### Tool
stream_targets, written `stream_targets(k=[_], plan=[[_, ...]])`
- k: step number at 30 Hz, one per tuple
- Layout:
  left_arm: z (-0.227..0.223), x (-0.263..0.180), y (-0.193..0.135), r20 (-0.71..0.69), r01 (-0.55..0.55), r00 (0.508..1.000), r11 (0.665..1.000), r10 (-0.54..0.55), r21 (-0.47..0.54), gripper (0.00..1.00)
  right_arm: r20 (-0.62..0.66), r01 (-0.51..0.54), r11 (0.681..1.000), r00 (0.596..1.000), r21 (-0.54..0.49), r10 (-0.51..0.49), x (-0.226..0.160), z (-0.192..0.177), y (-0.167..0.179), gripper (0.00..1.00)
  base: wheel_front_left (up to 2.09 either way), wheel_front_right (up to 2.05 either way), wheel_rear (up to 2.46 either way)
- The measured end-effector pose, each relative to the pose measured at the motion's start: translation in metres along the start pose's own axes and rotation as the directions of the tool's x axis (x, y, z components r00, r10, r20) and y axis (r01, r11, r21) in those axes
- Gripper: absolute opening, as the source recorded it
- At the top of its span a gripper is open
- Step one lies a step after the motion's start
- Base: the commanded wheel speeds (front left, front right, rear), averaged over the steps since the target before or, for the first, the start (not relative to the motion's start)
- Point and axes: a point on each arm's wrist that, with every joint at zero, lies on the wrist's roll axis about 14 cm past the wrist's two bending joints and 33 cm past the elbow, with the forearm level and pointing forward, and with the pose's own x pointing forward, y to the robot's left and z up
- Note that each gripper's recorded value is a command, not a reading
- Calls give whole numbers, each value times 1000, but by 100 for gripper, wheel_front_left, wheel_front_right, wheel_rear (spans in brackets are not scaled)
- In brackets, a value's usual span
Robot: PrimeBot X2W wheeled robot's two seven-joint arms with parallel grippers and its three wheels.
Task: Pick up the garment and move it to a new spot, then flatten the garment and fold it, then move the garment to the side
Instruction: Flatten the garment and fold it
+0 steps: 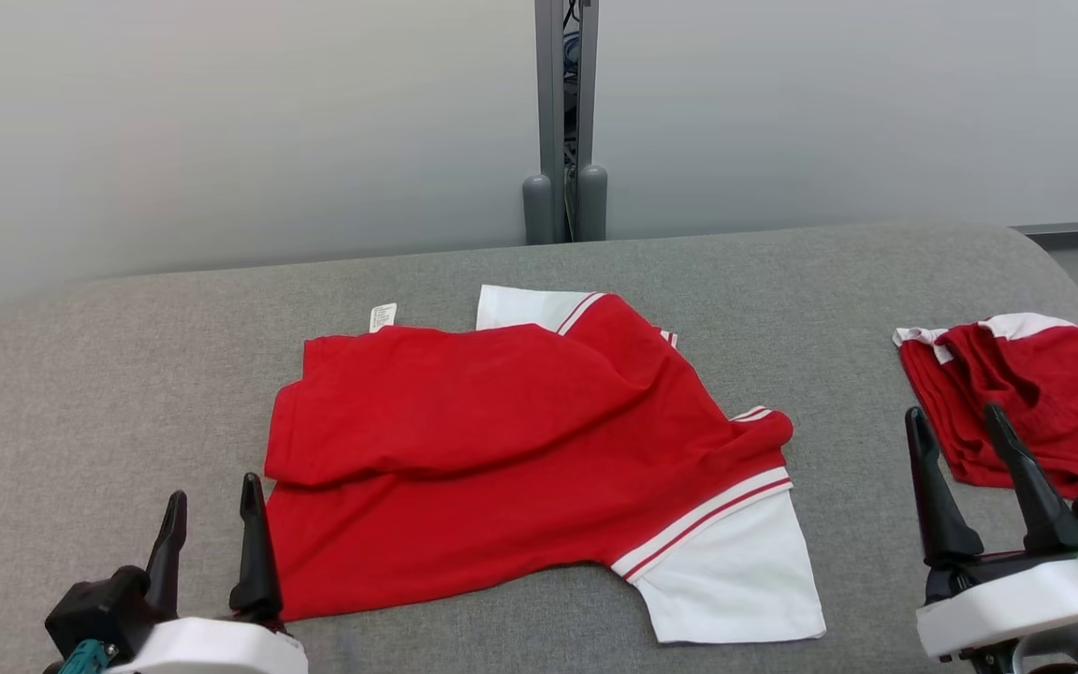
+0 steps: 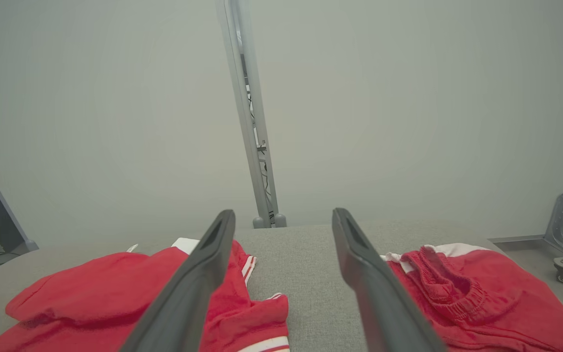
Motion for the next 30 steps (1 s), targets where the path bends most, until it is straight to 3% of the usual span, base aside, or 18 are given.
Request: stream_targets(k=[30], plan=[[-13,-31,0,-84,23,996,999,-19,46,100,-55,-44,999,997,24,46,-15,-18,17,100,0,0,0]])
